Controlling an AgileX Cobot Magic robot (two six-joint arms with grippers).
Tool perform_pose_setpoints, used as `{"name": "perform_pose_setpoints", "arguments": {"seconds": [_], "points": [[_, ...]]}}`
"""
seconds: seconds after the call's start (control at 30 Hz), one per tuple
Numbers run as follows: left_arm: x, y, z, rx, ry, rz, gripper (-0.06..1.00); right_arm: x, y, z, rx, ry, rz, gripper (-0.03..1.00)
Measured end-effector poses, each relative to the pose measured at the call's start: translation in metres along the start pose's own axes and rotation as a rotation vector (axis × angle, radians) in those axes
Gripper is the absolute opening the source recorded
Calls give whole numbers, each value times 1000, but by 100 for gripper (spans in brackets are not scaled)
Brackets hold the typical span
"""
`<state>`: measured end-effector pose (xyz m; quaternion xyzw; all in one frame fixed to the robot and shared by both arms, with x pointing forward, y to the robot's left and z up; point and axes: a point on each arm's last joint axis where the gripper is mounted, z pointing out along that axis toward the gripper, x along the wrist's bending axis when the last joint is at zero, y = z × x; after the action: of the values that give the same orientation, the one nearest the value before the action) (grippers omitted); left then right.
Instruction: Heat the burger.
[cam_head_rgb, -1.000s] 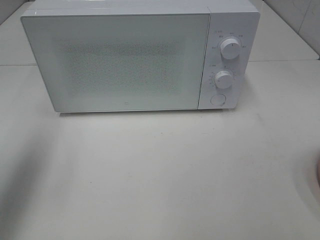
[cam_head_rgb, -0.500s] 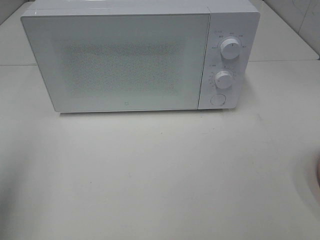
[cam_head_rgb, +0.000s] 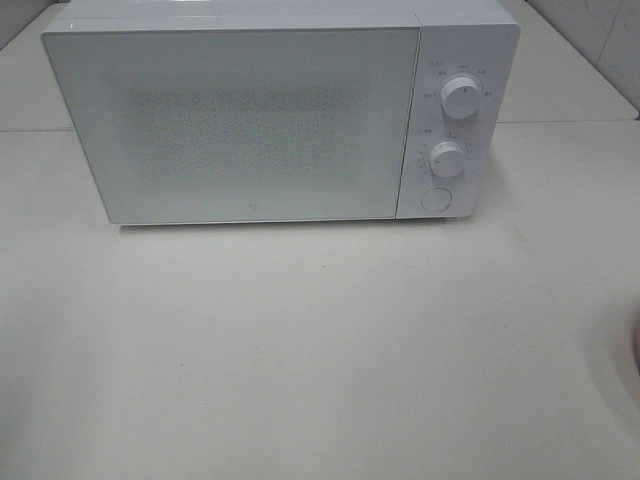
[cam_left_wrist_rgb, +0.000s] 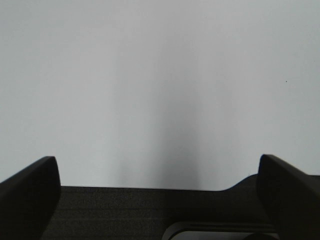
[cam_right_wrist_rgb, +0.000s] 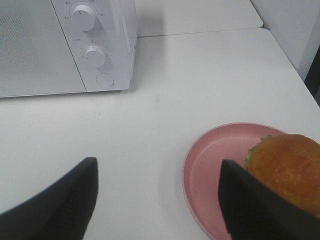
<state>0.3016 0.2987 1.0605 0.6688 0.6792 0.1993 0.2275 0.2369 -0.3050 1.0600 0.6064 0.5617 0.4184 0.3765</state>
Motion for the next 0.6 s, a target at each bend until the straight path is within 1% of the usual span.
{"name": "perform_pose_setpoints", "arguments": {"seconds": [0.07, 0.13, 0.17, 0.23, 0.33, 0.37, 0.4, 0.43, 0.47, 0.5, 0.53, 0.6], "points": [[0, -4, 1, -15, 0, 0, 99, 0, 0, 0, 0, 0, 0, 67], [0, -15, 3, -68, 1, 1, 99, 0, 0, 0, 0, 0, 0, 67], [0, -15, 3, -68, 1, 1, 99, 0, 0, 0, 0, 0, 0, 67], [0, -25, -7, -185, 1, 7, 99, 0, 0, 0, 0, 0, 0, 67], [0, -28, -11, -213, 1, 8, 99, 0, 0, 0, 0, 0, 0, 67], [-1, -34, -16, -264, 1, 11, 99, 0, 0, 0, 0, 0, 0, 67], [-1, -37, -19, -291, 1, 12, 99, 0, 0, 0, 0, 0, 0, 67], [-1, -37, -19, -291, 1, 12, 99, 0, 0, 0, 0, 0, 0, 67], [-1, -43, -25, -342, 1, 16, 99, 0, 0, 0, 0, 0, 0, 67], [-1, -46, -27, -369, 1, 18, 99, 0, 0, 0, 0, 0, 0, 67], [-1, -46, -27, -369, 1, 18, 99, 0, 0, 0, 0, 0, 0, 67], [-2, -58, -36, -465, 0, 23, 99, 0, 0, 0, 0, 0, 0, 67]]}}
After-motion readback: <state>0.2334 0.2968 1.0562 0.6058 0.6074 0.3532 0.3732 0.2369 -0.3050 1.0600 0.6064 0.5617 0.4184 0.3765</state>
